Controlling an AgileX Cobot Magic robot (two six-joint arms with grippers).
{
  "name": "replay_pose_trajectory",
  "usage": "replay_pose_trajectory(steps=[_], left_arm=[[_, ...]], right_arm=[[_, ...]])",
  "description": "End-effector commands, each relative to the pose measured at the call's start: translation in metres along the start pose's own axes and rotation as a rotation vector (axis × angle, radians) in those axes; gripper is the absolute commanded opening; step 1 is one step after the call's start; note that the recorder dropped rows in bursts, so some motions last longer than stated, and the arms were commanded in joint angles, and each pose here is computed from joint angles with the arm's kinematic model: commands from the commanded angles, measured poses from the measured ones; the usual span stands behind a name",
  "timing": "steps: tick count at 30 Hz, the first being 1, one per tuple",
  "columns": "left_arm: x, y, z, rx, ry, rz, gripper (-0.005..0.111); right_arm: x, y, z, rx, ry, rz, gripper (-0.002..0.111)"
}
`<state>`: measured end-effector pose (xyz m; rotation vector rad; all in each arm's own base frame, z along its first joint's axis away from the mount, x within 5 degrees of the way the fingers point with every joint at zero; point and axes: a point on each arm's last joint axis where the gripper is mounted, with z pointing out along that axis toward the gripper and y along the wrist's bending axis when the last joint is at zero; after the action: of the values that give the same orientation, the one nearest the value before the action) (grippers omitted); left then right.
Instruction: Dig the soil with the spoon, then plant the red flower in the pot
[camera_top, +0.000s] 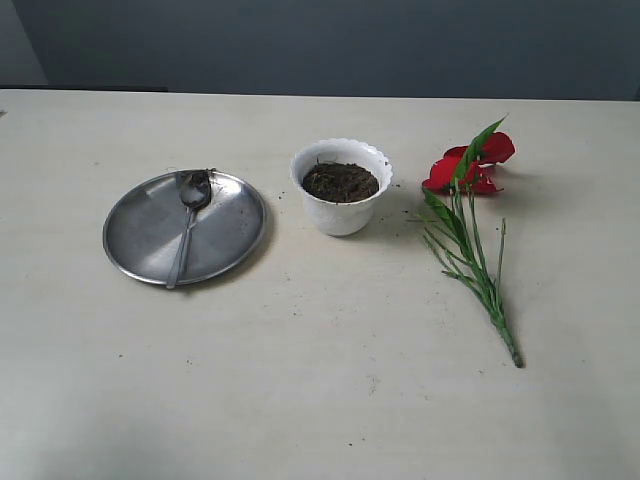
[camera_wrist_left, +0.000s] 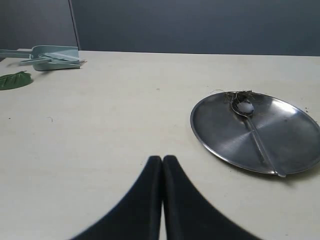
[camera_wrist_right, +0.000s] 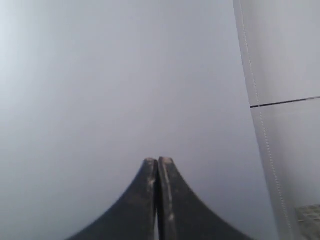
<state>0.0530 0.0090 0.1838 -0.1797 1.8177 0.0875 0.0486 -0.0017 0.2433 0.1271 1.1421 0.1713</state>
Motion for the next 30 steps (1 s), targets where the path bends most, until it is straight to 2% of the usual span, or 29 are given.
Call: replay_pose_trajectory(steps=[1, 9, 12, 17, 22, 27, 30], left_arm=[[0.001, 0.0, 0.0, 0.006, -0.007, -0.002, 0.0], [0.001, 0.0, 0.0, 0.006, -0.007, -0.002, 0.0], [0.001, 0.0, 0.0, 0.006, -0.007, -0.002, 0.0], [0.001, 0.0, 0.0, 0.006, -0.007, -0.002, 0.0], [0.001, 0.0, 0.0, 0.006, -0.007, -0.002, 0.0], [0.001, 0.0, 0.0, 0.006, -0.007, -0.002, 0.0], [0.001, 0.0, 0.0, 0.006, -0.007, -0.002, 0.0]], right_arm=[[-0.007, 0.0, -0.001, 0.0, -0.082, 0.112, 0.0], [-0.011, 0.0, -0.001, -0.007, -0.121, 0.176, 0.0], [-0.027, 0.003, 0.002, -0.02, -0.142, 0.196, 0.0], [-0.061, 0.013, 0.009, -0.036, -0.089, 0.147, 0.0], [-0.096, 0.023, 0.025, -0.034, -0.021, 0.023, 0.0], [-0.117, 0.027, 0.041, -0.034, -0.02, 0.008, 0.0], [-0.124, 0.028, 0.058, -0.005, 0.08, 0.006, 0.0]])
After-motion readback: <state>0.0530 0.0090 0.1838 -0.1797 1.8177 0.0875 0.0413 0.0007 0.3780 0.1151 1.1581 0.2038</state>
